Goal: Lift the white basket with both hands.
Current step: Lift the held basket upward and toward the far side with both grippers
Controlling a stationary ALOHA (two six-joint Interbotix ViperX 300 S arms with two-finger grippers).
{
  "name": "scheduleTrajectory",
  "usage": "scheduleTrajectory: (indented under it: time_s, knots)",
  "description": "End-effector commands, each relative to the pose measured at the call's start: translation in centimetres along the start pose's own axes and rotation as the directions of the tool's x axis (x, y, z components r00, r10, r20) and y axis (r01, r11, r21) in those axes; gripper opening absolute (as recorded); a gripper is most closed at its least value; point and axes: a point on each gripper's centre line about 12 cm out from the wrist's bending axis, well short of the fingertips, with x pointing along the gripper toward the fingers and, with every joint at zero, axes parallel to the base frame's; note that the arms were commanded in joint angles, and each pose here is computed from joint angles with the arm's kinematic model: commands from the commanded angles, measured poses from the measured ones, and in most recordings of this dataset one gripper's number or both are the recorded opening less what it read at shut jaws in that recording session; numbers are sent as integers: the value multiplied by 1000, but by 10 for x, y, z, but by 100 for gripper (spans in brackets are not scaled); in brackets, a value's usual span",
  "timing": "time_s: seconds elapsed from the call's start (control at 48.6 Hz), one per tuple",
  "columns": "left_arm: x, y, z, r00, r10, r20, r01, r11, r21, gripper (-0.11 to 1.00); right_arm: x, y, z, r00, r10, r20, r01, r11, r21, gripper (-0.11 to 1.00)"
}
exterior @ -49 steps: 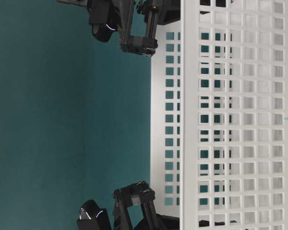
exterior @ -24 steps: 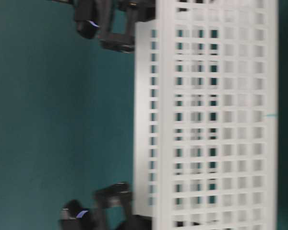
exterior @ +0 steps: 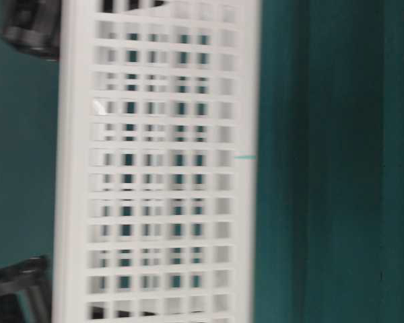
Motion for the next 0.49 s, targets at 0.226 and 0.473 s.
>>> scheduleTrajectory:
  time_s: [0.226, 0.473]
  knots:
    - [-69, -25, 8, 997, -67, 21, 66, 997, 47, 0, -54, 20, -12, 999, 40, -12, -41, 998, -57, 19]
    - [-114, -45, 13, 990, -136, 37, 133, 989, 68, 0, -106, 37, -20, 993, 121, 0, -121, 987, -102, 19]
